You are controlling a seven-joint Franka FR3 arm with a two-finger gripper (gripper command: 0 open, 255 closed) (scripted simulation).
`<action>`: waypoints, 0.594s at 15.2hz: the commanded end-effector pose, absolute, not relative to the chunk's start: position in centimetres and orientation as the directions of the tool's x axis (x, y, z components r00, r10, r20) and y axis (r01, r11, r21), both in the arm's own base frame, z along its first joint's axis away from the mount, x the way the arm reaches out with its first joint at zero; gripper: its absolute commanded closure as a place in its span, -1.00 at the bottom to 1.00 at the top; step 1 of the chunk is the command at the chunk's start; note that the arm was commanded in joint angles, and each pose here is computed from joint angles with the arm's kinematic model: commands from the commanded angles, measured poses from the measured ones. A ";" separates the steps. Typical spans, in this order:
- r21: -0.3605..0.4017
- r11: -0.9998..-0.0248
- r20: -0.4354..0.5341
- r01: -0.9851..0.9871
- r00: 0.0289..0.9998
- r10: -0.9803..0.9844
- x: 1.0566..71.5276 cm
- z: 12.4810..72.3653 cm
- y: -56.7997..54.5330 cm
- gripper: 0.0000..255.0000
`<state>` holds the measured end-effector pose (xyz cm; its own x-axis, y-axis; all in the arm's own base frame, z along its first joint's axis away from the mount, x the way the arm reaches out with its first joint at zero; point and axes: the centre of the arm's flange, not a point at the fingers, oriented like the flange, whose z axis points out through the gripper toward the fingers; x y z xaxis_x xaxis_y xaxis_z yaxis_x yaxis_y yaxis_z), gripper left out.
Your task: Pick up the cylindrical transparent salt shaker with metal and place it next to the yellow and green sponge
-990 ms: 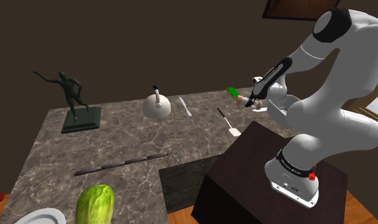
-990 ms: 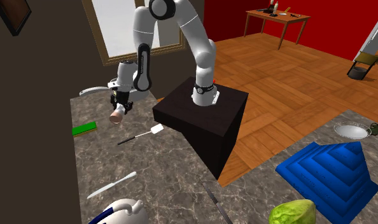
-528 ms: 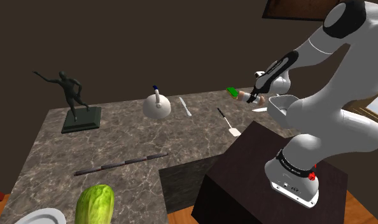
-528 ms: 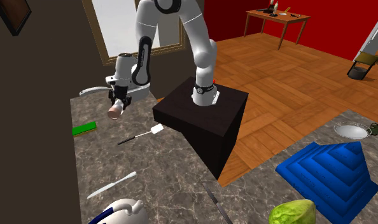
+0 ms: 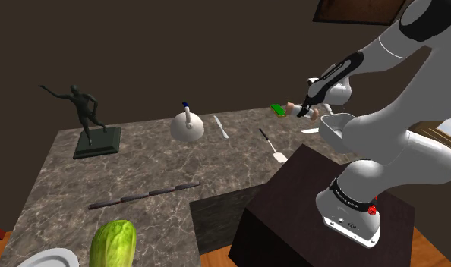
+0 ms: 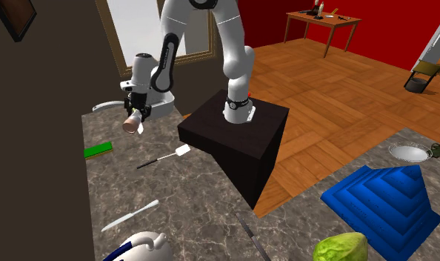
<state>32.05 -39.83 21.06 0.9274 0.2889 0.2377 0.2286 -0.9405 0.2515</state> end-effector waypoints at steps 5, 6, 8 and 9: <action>0.251 -0.940 0.237 0.229 0.927 0.289 33.6 21.7 -44.7 1.00; 0.251 -0.940 0.237 0.229 0.927 0.289 33.9 21.7 -46.0 1.00; 0.251 -0.940 0.237 0.229 0.927 0.289 34.7 21.7 -48.5 1.00; 0.251 -0.940 0.237 0.229 0.927 0.289 35.1 21.7 -49.8 1.00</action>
<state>34.50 -48.43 21.57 0.9272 0.2894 0.2379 0.2289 -0.9403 0.2518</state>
